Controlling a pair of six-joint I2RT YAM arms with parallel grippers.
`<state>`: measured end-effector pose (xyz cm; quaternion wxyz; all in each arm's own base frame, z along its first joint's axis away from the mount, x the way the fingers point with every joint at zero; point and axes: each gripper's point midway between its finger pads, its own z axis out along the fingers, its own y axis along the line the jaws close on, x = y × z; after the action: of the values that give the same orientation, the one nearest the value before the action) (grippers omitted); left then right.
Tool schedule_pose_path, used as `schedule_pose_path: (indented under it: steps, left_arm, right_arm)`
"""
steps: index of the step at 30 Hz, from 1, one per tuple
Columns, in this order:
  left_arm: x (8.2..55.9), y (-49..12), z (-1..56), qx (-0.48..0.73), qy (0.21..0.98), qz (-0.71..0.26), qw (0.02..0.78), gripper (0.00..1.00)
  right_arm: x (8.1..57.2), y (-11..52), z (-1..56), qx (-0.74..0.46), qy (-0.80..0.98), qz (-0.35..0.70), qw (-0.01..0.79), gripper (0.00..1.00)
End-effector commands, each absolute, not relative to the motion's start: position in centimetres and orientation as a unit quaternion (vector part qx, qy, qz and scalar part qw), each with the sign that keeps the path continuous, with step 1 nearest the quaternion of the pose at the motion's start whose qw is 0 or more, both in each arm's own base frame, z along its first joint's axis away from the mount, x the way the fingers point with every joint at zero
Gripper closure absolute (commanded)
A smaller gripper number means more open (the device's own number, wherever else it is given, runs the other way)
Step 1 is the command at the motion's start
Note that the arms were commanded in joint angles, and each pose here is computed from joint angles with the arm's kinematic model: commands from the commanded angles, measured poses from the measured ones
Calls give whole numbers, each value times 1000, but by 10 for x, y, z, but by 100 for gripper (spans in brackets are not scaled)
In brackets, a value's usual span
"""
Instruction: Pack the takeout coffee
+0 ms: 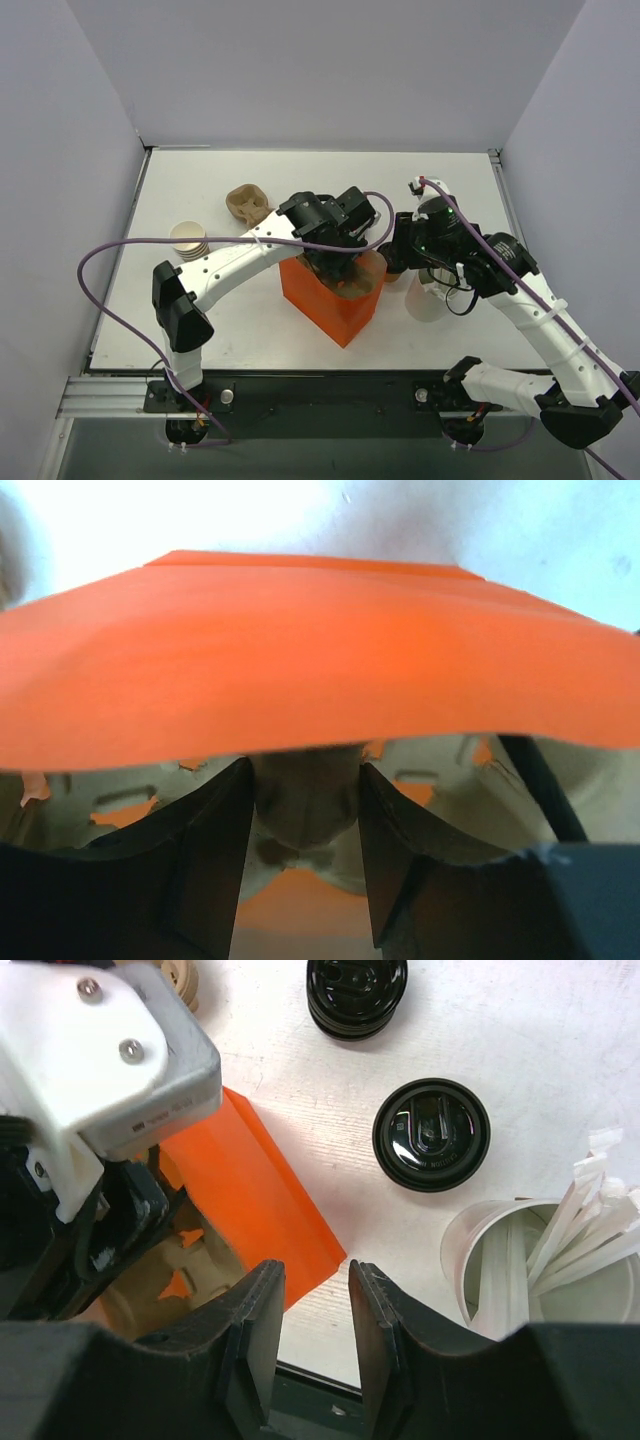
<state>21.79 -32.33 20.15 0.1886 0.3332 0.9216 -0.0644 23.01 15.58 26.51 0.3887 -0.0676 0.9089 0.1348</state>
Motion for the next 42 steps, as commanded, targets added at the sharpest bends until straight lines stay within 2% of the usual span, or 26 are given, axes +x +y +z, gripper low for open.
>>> schedule_pose_path:
  steps: [1, 10, 22, 35, 42]
  left_arm:
    - [192, -321, 194, 335, 930, -77, 134, 43]
    - [209, -317, 222, 330, 926, -51, 174, 35]
    - [240, -309, 275, 287, 917, -46, 274, 35]
    - [235, -281, 251, 264, 937, 5, 227, 36]
    - [233, -278, 247, 252, 942, 13, 220, 35]
  right_arm:
    - [229, 145, 270, -55, 907, 119, 400, 66]
    - [231, 145, 274, -55, 906, 120, 403, 64]
    - [227, 151, 292, -16, 899, 155, 408, 65]
    - [223, 159, 300, -7, 901, 181, 395, 65]
    - [217, 174, 302, 52, 900, 222, 372, 64]
